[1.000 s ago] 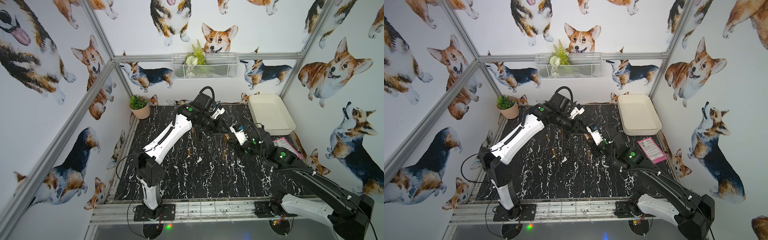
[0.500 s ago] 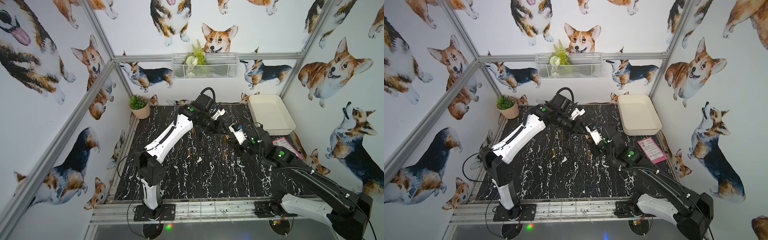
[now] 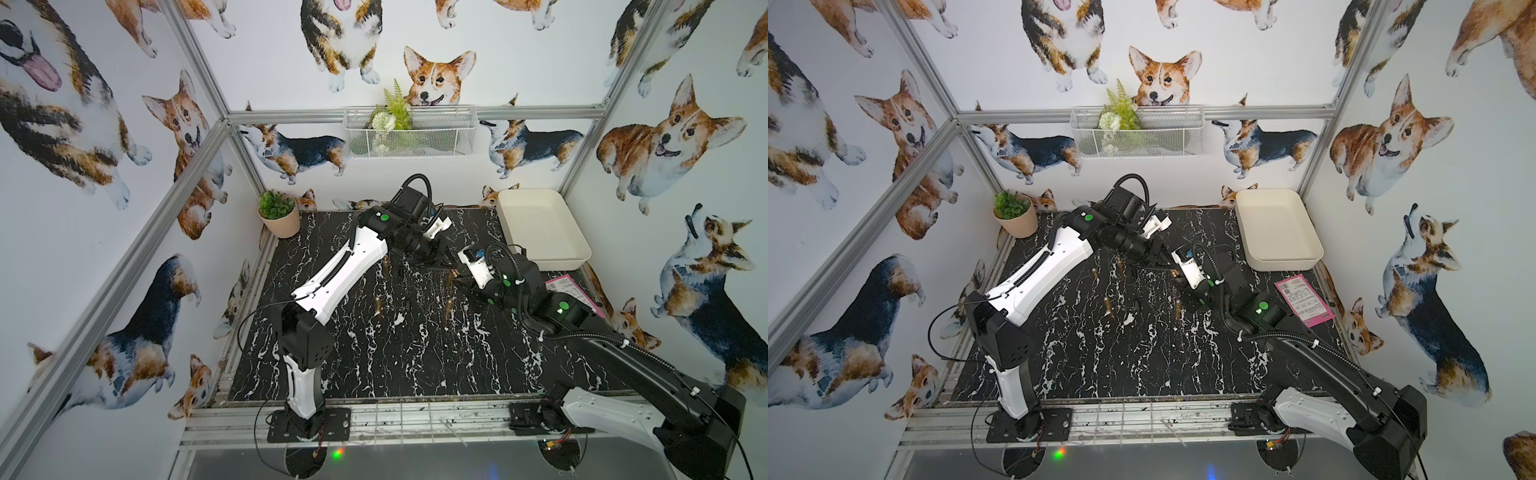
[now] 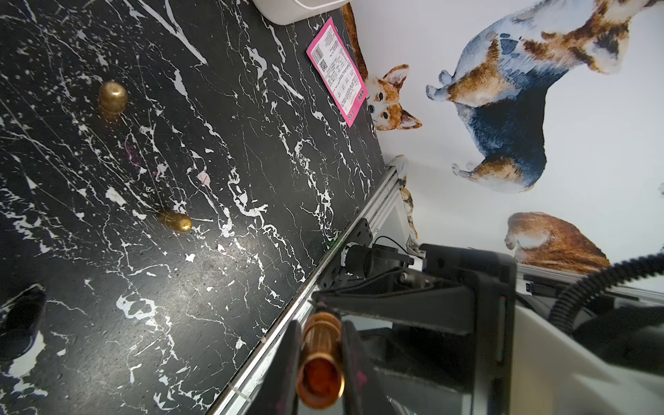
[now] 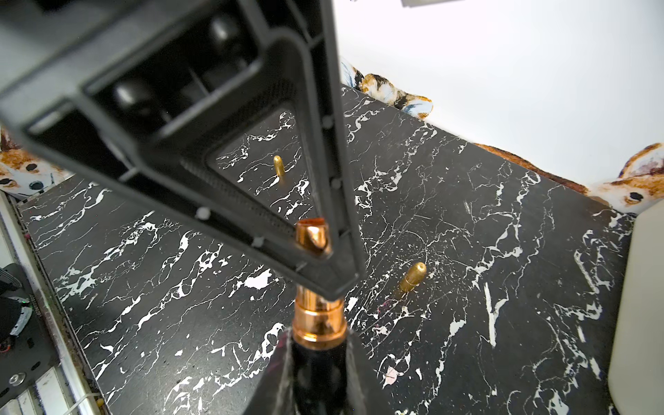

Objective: Open the lipstick cap
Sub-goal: Place the lipstick at the center of the board.

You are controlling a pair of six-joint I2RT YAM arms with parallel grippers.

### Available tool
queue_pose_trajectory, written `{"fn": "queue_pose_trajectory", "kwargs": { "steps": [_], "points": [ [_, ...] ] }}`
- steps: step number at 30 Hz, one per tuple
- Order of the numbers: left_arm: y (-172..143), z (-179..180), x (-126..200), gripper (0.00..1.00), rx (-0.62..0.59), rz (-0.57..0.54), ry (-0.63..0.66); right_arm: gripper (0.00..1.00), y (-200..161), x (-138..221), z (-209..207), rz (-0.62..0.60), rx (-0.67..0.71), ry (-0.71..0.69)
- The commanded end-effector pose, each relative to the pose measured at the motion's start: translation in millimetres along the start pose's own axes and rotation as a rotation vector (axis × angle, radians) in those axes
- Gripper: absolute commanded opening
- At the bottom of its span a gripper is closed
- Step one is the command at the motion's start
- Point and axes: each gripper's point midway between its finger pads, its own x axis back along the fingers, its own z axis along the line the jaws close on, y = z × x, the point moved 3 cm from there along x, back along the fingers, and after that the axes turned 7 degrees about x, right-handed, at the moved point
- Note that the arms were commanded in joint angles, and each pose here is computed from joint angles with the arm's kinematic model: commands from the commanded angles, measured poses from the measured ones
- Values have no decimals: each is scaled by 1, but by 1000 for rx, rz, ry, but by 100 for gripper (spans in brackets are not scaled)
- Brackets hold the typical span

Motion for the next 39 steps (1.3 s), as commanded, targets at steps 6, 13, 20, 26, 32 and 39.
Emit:
{"fn": "queue_pose_trajectory", "kwargs": {
  "steps": [6, 13, 20, 26, 32, 39],
  "points": [
    [-2, -1, 1, 15, -2, 13, 0, 7, 8, 1, -2, -31, 15, -14],
    [-3, -2, 1, 14, -8, 16, -2, 17, 9, 1, -6, -32, 13, -41],
    [1, -2, 3, 14, -12, 1, 7, 36, 10, 3, -8, -33, 17, -51],
    [5, -2, 5, 14, -9, -13, 9, 44, 7, 5, -7, -32, 22, -47],
    [16, 8, 13, 14, 6, -66, 66, 49, 7, 11, -8, -41, 22, -55],
    [44, 39, 16, 14, -13, -136, 291, 49, 9, 29, -11, -62, 11, -86]
  ]
}}
